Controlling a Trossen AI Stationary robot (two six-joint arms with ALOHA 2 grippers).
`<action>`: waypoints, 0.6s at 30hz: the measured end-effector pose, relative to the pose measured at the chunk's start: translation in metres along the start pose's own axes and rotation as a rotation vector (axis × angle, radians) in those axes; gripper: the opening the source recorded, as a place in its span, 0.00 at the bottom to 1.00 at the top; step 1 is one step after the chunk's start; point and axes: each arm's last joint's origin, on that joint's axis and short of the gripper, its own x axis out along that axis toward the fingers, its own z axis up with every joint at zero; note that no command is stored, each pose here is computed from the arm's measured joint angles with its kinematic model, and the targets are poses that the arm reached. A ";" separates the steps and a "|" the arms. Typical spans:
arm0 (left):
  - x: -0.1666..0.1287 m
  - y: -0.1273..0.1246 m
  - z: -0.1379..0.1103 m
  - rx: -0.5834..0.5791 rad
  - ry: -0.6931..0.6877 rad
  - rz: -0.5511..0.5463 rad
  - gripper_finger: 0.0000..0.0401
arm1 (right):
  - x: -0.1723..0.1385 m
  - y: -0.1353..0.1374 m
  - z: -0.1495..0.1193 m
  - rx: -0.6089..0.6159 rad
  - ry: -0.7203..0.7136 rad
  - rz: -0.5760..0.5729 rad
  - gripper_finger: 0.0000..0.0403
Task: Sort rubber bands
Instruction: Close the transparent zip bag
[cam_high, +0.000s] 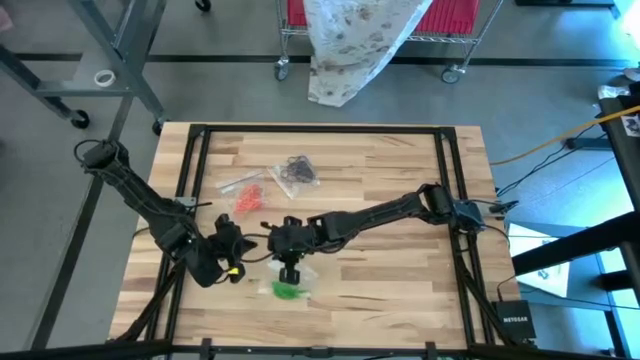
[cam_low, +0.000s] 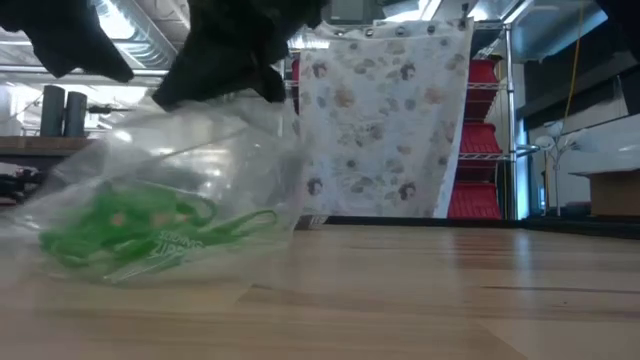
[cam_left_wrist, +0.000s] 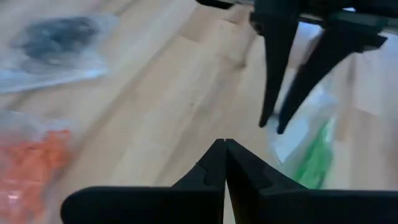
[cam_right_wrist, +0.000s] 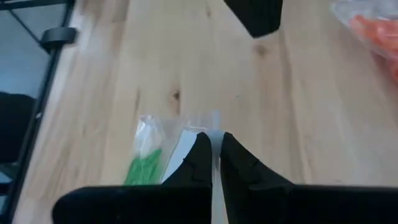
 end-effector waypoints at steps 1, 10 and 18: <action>0.000 -0.001 0.000 -0.006 0.011 -0.019 0.01 | 0.000 0.001 0.000 -0.012 -0.006 0.002 0.01; 0.004 -0.011 0.000 -0.038 0.021 -0.154 0.16 | -0.001 0.002 0.006 -0.069 -0.065 0.026 0.01; 0.007 -0.013 0.002 -0.027 0.010 -0.168 0.23 | -0.001 0.003 0.009 -0.096 -0.088 0.033 0.01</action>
